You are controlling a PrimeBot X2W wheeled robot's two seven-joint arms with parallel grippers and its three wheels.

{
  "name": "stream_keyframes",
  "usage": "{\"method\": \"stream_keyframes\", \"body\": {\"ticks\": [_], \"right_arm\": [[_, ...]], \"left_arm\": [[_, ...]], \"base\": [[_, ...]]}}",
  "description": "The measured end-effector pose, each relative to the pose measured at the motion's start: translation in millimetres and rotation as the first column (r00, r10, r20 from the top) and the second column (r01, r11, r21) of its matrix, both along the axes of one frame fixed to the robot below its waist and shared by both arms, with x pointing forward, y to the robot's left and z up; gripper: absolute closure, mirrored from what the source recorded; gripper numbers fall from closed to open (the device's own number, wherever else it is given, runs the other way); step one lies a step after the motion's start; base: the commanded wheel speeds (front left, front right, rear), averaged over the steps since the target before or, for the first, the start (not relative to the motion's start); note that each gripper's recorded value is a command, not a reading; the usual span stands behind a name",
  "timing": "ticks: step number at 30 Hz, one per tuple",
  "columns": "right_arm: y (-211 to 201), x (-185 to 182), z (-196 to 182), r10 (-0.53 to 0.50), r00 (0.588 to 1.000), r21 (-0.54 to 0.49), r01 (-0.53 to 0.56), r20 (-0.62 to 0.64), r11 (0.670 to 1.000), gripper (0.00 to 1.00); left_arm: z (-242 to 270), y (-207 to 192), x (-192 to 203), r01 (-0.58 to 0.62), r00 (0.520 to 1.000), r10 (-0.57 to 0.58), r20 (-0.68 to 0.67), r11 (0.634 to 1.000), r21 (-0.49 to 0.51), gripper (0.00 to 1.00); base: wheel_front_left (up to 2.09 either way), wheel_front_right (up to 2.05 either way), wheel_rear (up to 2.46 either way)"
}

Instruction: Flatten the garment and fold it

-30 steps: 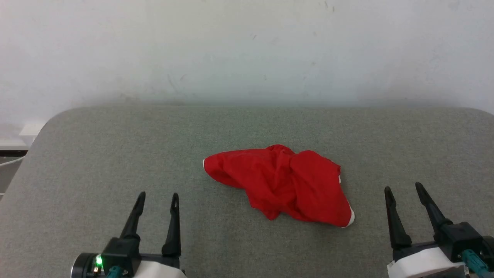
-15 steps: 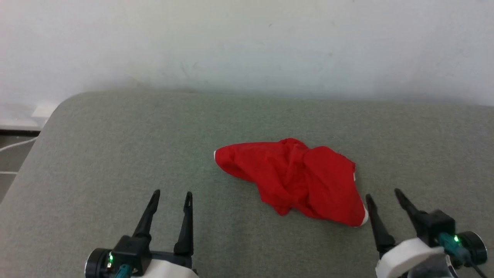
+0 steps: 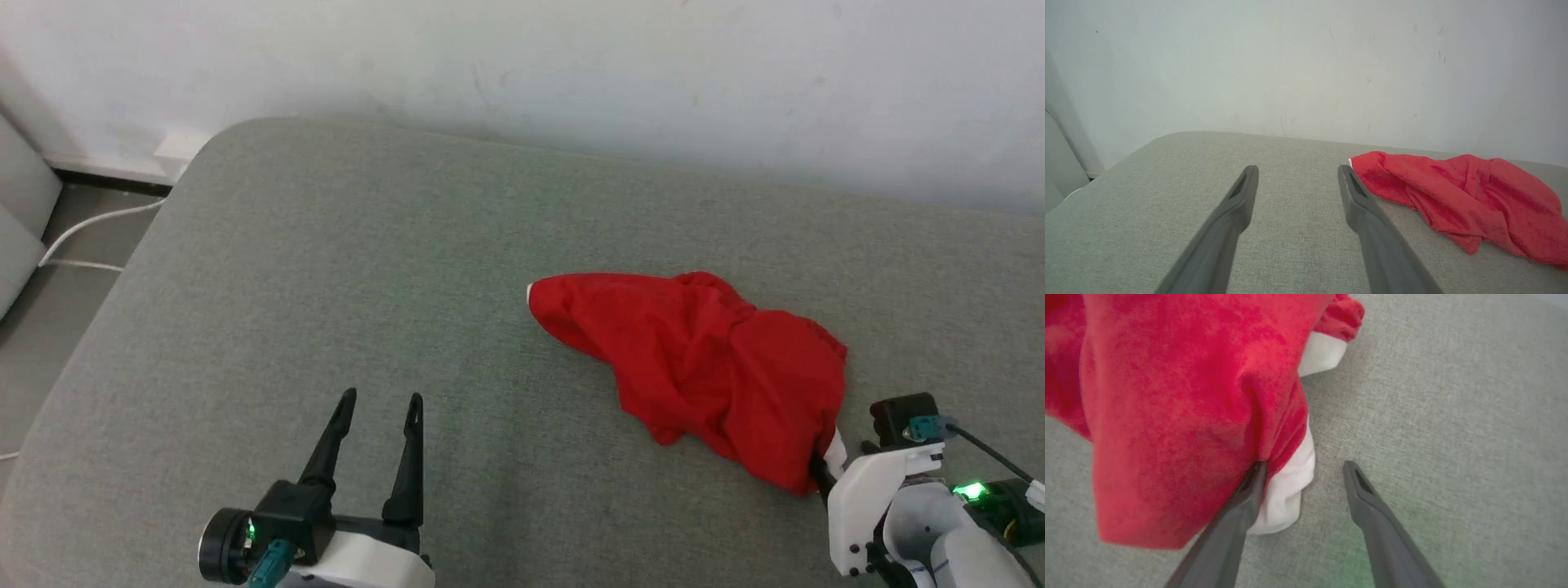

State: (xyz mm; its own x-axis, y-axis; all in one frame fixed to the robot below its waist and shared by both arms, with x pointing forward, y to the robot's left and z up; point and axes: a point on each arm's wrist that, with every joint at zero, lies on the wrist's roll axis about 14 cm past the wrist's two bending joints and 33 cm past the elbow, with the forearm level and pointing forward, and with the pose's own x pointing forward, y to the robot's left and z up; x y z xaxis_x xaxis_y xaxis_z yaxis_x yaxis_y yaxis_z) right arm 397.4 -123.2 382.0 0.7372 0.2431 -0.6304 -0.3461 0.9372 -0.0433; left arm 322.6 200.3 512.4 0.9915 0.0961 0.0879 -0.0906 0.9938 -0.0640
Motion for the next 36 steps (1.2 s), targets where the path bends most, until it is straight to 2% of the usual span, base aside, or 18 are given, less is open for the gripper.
{"method": "stream_keyframes", "body": {"ticks": [1,2,3,8,14,19,23,24,25,28,30,36], "right_arm": [[2.6,2.5,-1.1,-0.007,1.0,0.012,0.007,-0.004,1.0,0.0],[5.5,4.6,-2.1,-0.01,1.0,0.021,0.01,-0.005,1.0,0.59],[7.8,6.3,-2.7,-0.009,1.0,0.026,0.009,-0.004,1.0,1.0],[6.8,12.1,4.9,-0.039,0.997,0.063,0.035,0.06,0.997,1.0],[-37.9,27.9,38.1,-0.177,0.965,0.087,0.163,0.194,0.983,1.0],[-95.2,27.9,60.3,-0.317,0.912,0.063,0.311,0.262,0.948,1.0],[-135.8,15.1,61.6,-0.388,0.879,-0.007,0.406,0.277,0.914,1.0],[-139.3,12.4,60.3,-0.39,0.878,-0.023,0.411,0.278,0.911,0.39],[-139.6,10.3,58.6,-0.382,0.882,-0.037,0.408,0.277,0.912,0.0],[-128.1,9.1,59.8,-0.361,0.882,-0.018,0.384,0.303,0.923,0.0],[-118.4,12.1,72.6,-0.342,0.865,0.021,0.36,0.366,0.933,0.0],[-91.0,9.6,128.9,-0.286,0.758,0.134,0.257,0.586,0.957,0.0]], "left_arm": [[-1.0,1.2,-0.7,-0.003,1.0,0.003,-0.003,1.0,-0.003,0.0],[-2.2,3.2,-1.7,-0.011,1.0,0.011,-0.007,1.0,-0.003,0.0],[-3.1,4.6,-2.4,-0.015,1.0,0.015,-0.01,1.0,-0.003,0.0],[-4.6,9.2,-2.7,-0.023,1.0,0.023,-0.014,1.0,-0.001,0.0],[0.0,-0.5,-0.9,0.012,1.0,-0.012,0.005,1.0,-0.001,0.0],[3.0,-6.8,1.4,0.031,0.999,-0.031,0.017,0.999,-0.005,0.0],[3.3,-12.6,4.7,0.053,0.998,-0.053,0.019,0.999,-0.007,0.0],[3.3,-13.9,5.7,0.058,0.998,-0.058,0.019,0.998,-0.006,0.0],[3.4,-15.5,6.6,0.063,0.998,-0.063,0.02,0.998,-0.006,0.0],[4.2,-22.0,9.9,0.089,0.996,-0.089,0.023,0.996,-0.009,0.0],[5.3,-26.4,12.2,0.104,0.994,-0.104,0.028,0.995,-0.011,0.0],[5.6,-47.5,18.7,0.178,0.984,-0.177,0.034,0.983,-0.046,0.0]], "base": [[0.0,0.0,0.0],[0.0,0.0,0.0],[0.0,0.0,0.0],[0.0,0.0,0.0],[0.0,0.0,0.0],[0.0,0.0,0.0],[0.0,0.0,0.0],[0.0,0.0,0.0],[0.0,0.0,0.0],[0.0,0.0,0.0],[0.0,0.0,0.0],[0.0,0.0,0.0]]}}
